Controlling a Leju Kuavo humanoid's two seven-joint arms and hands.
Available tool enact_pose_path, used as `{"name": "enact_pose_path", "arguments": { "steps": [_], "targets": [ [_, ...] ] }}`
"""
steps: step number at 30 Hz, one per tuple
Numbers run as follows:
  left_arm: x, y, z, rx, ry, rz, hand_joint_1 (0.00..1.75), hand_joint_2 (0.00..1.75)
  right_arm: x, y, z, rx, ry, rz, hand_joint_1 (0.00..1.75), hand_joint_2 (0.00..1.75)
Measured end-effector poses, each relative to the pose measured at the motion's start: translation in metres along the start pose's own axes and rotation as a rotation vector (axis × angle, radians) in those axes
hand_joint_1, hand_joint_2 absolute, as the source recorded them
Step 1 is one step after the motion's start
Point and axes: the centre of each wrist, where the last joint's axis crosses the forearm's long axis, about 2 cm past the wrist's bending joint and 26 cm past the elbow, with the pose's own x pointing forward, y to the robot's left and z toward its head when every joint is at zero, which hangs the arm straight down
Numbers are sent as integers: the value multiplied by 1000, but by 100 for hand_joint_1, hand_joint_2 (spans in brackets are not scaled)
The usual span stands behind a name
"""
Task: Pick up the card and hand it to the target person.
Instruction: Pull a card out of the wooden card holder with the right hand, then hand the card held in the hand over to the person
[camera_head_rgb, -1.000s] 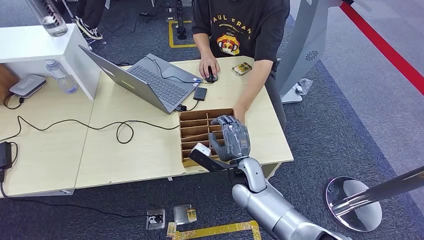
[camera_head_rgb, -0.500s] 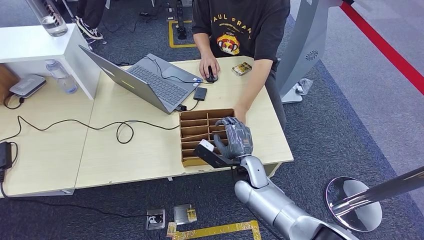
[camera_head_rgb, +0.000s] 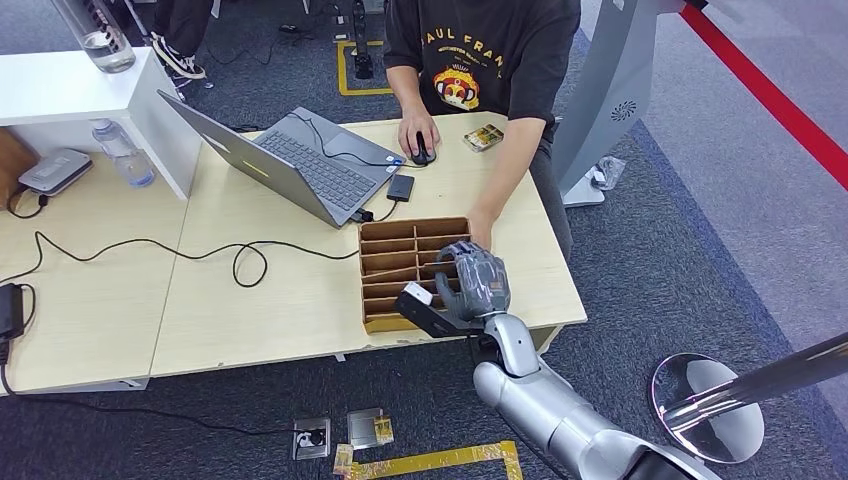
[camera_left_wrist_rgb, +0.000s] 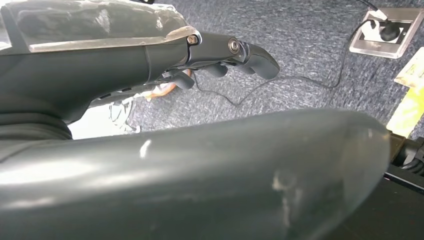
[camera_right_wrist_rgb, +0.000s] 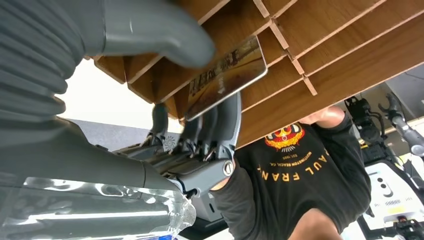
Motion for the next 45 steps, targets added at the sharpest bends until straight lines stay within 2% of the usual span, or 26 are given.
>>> {"name": "enact_pose_path", "arguments": {
  "steps": [20,25,29,39,45],
  "targets": [
    [-1,0,0,-1,4,4,0,0,4,-6,2,-46,-112,57,175,175],
    [-2,0,0,-1,6,5,0,0,16,-21,-1,-147,-192,55,175,175],
    [-1,0,0,-1,8,4,0,0,30,-43,-9,-270,-227,14,174,175],
    [-1,1,-1,-2,4,-8,0,0,38,-67,-26,-378,-176,-10,175,175],
    [0,6,-2,2,-3,-29,0,0,37,-77,-49,-392,-151,33,172,175]
  ]
}}
